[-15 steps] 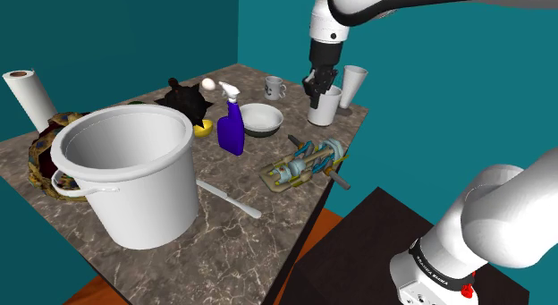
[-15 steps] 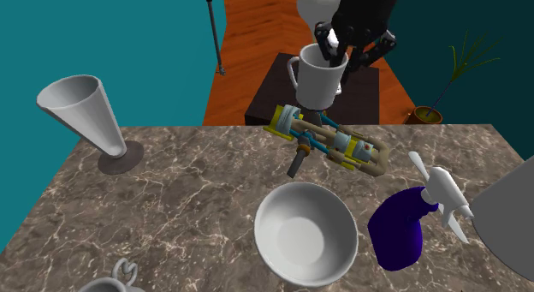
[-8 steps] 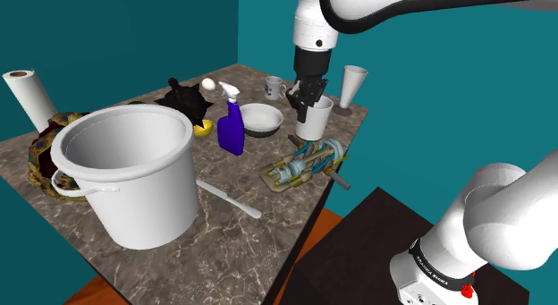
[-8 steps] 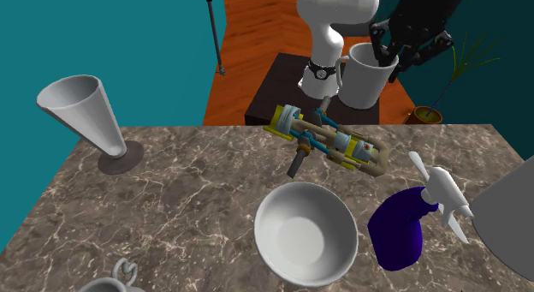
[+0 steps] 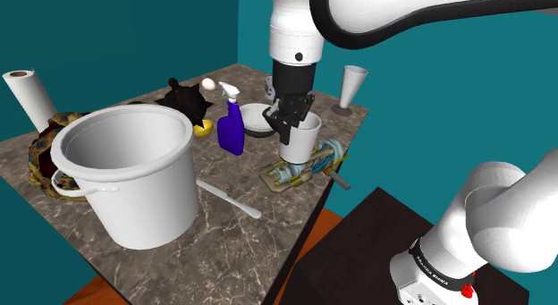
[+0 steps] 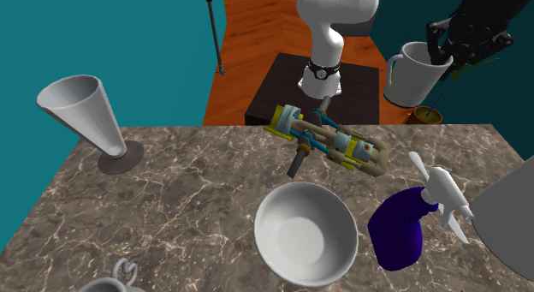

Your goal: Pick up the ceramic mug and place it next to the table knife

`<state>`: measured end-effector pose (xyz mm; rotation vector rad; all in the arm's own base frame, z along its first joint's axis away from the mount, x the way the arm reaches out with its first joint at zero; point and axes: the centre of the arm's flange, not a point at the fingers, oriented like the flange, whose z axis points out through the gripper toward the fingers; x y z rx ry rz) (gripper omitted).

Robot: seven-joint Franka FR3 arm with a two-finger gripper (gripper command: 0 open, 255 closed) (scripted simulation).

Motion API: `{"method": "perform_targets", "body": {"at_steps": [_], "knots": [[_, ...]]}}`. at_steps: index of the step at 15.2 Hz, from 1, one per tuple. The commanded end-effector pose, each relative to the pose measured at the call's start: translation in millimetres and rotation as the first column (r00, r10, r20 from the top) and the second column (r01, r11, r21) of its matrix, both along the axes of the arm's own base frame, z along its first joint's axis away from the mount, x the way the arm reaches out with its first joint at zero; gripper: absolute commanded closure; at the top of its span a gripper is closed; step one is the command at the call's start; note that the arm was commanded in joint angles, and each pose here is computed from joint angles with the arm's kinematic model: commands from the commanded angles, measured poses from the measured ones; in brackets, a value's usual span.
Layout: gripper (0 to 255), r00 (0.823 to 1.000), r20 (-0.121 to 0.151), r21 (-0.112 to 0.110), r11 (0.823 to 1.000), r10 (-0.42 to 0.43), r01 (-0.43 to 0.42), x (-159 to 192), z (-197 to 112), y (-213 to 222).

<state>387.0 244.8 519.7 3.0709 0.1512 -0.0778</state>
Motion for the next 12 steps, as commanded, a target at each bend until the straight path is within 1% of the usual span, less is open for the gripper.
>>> {"method": "perform_targets", "body": {"at_steps": [1,10,11,12], "knots": [[255,1.0,0.0,0.0,1.0,-0.002,0.002,-10,4,27],[255,1.0,0.0,0.0,1.0,-0.002,0.002,-54,4,137],[255,1.0,0.0,0.0,1.0,-0.002,0.002,-58,4,148],[255,1.0,0.0,0.0,1.0,-0.002,0.002,-58,-1,148]]}}
